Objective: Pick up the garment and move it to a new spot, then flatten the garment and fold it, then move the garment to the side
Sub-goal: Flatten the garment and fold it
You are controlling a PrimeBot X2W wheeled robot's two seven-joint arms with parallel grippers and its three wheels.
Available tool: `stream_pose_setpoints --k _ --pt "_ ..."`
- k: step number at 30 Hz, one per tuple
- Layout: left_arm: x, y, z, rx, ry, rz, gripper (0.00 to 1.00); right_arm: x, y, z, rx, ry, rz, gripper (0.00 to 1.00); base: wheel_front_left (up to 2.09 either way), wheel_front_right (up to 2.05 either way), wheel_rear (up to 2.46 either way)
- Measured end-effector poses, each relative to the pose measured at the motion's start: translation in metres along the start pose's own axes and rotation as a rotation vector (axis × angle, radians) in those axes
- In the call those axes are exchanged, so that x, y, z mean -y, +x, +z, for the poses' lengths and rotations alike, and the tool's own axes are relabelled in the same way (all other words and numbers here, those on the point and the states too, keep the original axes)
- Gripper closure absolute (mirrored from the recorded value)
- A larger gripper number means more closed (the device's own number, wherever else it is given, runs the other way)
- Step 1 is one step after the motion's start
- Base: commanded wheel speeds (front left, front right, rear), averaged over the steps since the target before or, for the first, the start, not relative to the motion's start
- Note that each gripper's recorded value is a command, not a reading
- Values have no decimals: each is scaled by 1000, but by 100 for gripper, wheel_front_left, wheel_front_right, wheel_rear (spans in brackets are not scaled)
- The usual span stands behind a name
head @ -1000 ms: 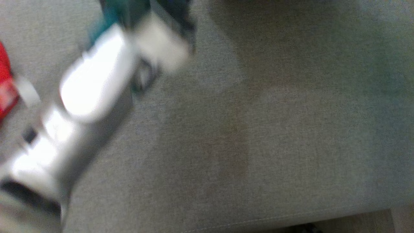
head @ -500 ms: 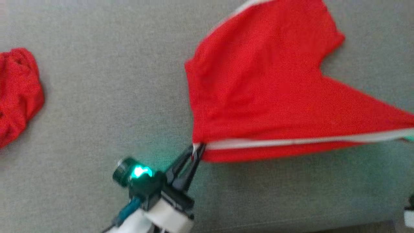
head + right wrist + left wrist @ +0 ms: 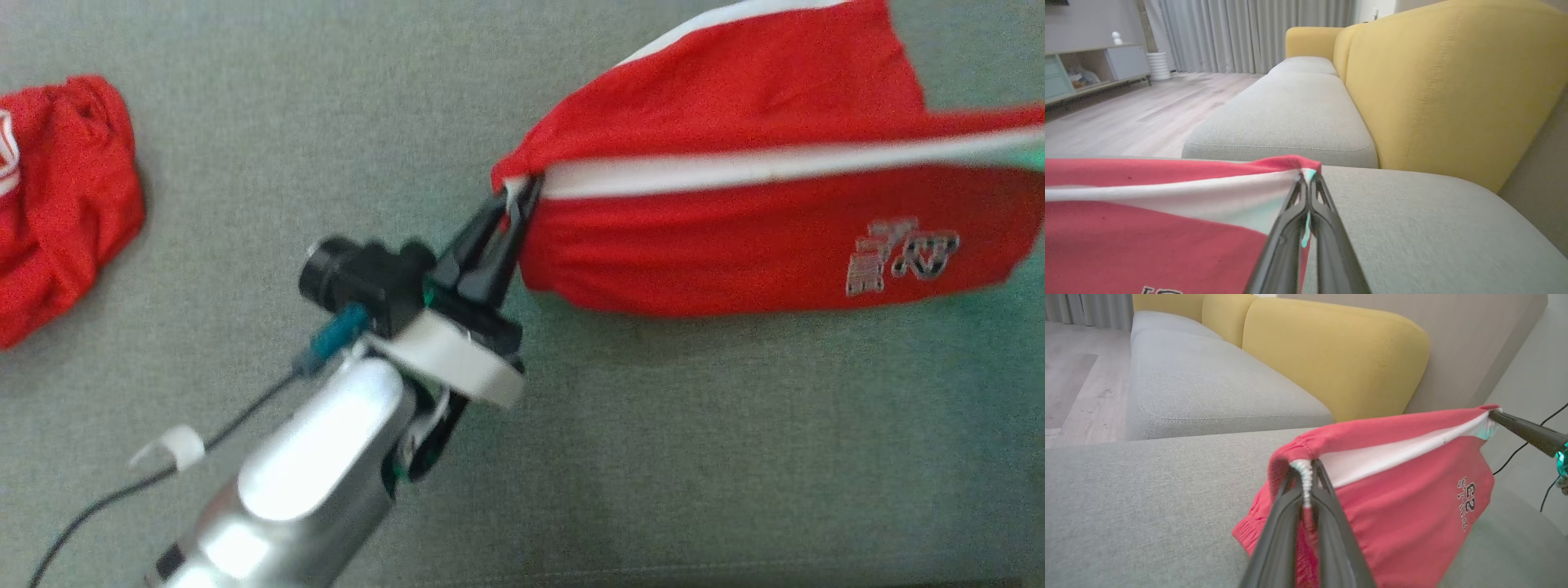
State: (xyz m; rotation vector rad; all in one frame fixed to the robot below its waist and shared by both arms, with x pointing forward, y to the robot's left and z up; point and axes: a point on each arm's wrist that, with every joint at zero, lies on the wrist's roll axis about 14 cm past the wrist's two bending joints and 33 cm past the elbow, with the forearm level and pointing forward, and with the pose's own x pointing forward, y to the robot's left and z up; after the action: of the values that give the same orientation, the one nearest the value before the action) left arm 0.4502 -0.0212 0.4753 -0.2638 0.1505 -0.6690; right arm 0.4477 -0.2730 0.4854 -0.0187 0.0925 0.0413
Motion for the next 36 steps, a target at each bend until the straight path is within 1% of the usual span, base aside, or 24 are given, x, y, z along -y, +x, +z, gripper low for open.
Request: stream_pose_setpoints --k 4,10,14,19,20,21,22,26,31,33,36 --pt "-29 17 -17 -60 -37 68 100 -7 46 -13 -57 -53 66 100 0 0 0" --pt "-56 31 -40 -118 -101 132 100 -20 102 -38 -140 -124 140 100 0 0 0" --pt "-70 41 -42 -116 -105 151 100 -33 129 -51 -163 -124 178 100 0 0 0" --pt "-86 46 -50 -138 -93 176 100 -43 149 -71 -203 -137 214 100 0 0 0" --pt "-88 47 -53 -144 -99 177 68 -46 154 -77 -210 -139 224 88 0 0 0" --pt "-88 47 -53 -144 -99 177 31 -46 154 -77 -210 -139 224 42 0 0 0" --pt "-88 48 -55 -146 -100 177 0 -47 157 -79 -203 -142 227 0 0 0 0" --pt "-94 47 -49 -108 -75 193 0 -44 161 -75 -164 -123 213 0 0 0 0" --pt "-98 36 -29 -25 28 248 0 -40 150 -71 -160 -52 184 0 0 0 0" --pt "-95 26 -24 -4 67 276 0 -39 140 -76 -183 -16 172 0 0 0 0" --pt "-89 5 -18 24 90 333 0 -38 118 -95 -270 37 146 0 0 0 0"
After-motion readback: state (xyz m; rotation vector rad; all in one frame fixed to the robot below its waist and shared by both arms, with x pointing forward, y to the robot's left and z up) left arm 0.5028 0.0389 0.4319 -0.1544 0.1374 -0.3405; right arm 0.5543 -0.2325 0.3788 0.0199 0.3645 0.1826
